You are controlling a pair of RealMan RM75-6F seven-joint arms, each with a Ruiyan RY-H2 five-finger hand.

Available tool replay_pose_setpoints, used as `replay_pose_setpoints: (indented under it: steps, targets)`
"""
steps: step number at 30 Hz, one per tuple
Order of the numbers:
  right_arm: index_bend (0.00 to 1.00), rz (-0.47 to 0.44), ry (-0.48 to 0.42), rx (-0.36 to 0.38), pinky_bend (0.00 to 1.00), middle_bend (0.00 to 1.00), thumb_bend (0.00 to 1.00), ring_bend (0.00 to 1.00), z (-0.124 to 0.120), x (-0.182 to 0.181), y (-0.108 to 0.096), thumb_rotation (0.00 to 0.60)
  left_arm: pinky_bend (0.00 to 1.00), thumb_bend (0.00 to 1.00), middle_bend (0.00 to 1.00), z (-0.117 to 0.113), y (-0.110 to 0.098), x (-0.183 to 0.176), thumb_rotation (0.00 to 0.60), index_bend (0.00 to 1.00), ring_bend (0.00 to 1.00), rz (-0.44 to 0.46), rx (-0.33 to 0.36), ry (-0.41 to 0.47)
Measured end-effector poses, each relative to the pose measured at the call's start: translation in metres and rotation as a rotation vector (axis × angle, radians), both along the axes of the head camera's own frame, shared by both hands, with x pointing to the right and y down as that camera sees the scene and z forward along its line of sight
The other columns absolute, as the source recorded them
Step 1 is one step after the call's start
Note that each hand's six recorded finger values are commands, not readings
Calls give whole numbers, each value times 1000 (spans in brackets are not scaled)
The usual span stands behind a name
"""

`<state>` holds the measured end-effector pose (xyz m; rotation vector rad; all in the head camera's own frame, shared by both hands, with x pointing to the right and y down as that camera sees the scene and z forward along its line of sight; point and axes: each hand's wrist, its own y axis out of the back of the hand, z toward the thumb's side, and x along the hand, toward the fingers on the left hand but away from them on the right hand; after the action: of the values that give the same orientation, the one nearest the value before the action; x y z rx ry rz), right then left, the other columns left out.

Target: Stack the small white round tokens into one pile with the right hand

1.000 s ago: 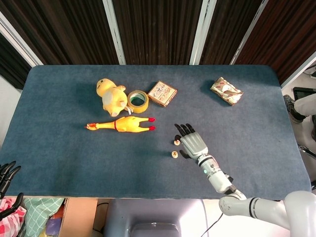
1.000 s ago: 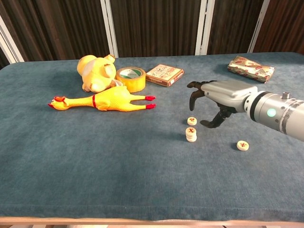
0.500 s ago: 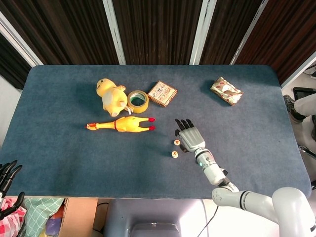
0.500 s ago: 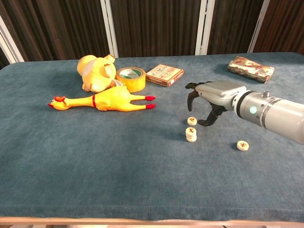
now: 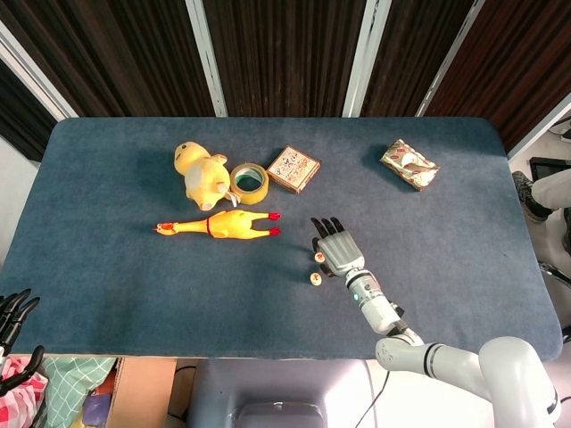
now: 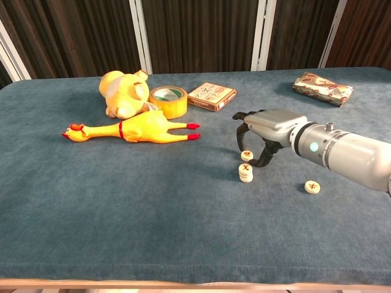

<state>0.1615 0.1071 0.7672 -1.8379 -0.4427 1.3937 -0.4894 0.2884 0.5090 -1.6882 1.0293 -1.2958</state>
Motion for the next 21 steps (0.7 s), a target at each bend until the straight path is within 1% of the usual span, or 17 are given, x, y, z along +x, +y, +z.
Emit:
replay_pose_setpoints:
  steps: [8,13,17,21]
  targets:
    - [572,5,11,-7,0,30,435,0,4,-2,0,600,75,442,0,-1,0,-1,600,0,0,-4,4,2]
    - [604,8,14,-7,0,32,438,0,5,-3,0,600,74,444,0,-2,0,-2,600,0,0,-4,6,3]
    - [632,10,13,-6,0,33,470,0,4,-4,0,600,75,443,0,-2,0,-2,600,0,0,-2,6,4]
    - [646,12,-4,-4,0,35,471,0,1,-5,0,600,74,442,0,-3,0,-2,600,0,0,-3,8,4]
